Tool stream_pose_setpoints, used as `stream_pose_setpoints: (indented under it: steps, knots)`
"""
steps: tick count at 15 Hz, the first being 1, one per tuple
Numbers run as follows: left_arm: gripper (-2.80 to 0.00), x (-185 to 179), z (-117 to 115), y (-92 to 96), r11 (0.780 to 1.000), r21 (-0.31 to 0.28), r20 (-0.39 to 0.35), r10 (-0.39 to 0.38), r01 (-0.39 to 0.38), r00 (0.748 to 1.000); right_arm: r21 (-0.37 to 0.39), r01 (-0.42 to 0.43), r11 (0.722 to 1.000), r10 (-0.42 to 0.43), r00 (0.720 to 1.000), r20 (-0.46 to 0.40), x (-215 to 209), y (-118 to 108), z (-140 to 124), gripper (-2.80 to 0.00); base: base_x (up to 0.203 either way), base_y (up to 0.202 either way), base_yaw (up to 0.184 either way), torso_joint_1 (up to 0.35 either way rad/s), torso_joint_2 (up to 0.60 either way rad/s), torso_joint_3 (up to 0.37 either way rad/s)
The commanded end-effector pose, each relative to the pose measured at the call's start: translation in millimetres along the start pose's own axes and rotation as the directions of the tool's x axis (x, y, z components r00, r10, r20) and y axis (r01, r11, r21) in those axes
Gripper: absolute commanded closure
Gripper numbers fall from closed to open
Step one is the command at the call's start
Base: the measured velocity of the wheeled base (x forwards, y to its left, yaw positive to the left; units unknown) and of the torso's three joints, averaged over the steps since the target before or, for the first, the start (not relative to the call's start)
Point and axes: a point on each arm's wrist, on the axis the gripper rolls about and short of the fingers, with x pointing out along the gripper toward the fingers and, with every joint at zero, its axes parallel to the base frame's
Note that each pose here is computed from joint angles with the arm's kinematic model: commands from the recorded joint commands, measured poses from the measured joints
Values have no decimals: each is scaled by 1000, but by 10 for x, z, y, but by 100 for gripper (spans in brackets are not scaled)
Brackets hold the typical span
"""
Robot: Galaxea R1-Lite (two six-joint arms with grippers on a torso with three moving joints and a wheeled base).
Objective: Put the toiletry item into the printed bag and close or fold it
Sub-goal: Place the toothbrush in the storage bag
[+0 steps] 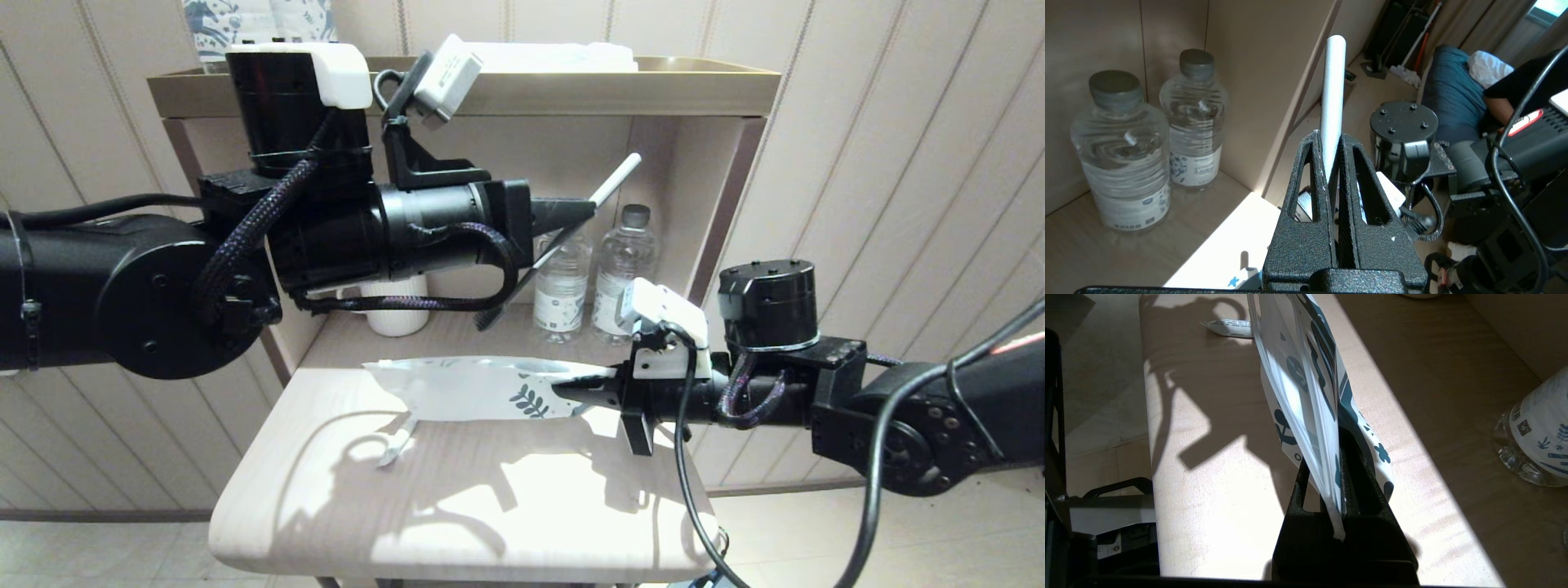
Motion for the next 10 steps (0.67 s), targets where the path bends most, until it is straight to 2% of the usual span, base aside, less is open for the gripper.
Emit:
stream_pose_setpoints:
  steps: [1, 4, 6, 7, 10]
  knots:
    - [0, 32, 38, 13, 1000, -2, -5, 0, 0, 1000, -39, 29, 999, -28, 999, 36, -37, 36, 44, 0, 0, 0, 0, 0, 0, 0]
    - [0, 59, 136, 2, 1000, -8, -43, 11, -11, 999, -132, 211, 969, -199, 975, 102, 99, 102, 49, 0, 0, 0, 0, 0, 0, 0]
    - [0, 62, 164, -5, 1000, -1, -59, 12, -12, 998, -146, 223, 964, -208, 972, 109, 115, 158, 59, 0, 0, 0, 0, 0, 0, 0]
    - [0, 62, 150, -2, 1000, 21, -76, 13, -12, 997, -148, 226, 963, -210, 971, 116, 98, 160, 82, 0, 0, 0, 0, 0, 0, 0]
    - [0, 26, 13, 18, 995, 95, -205, 33, -13, 978, -153, 228, 961, -211, 970, 120, 66, 172, 106, 0, 0, 0, 0, 0, 0, 0]
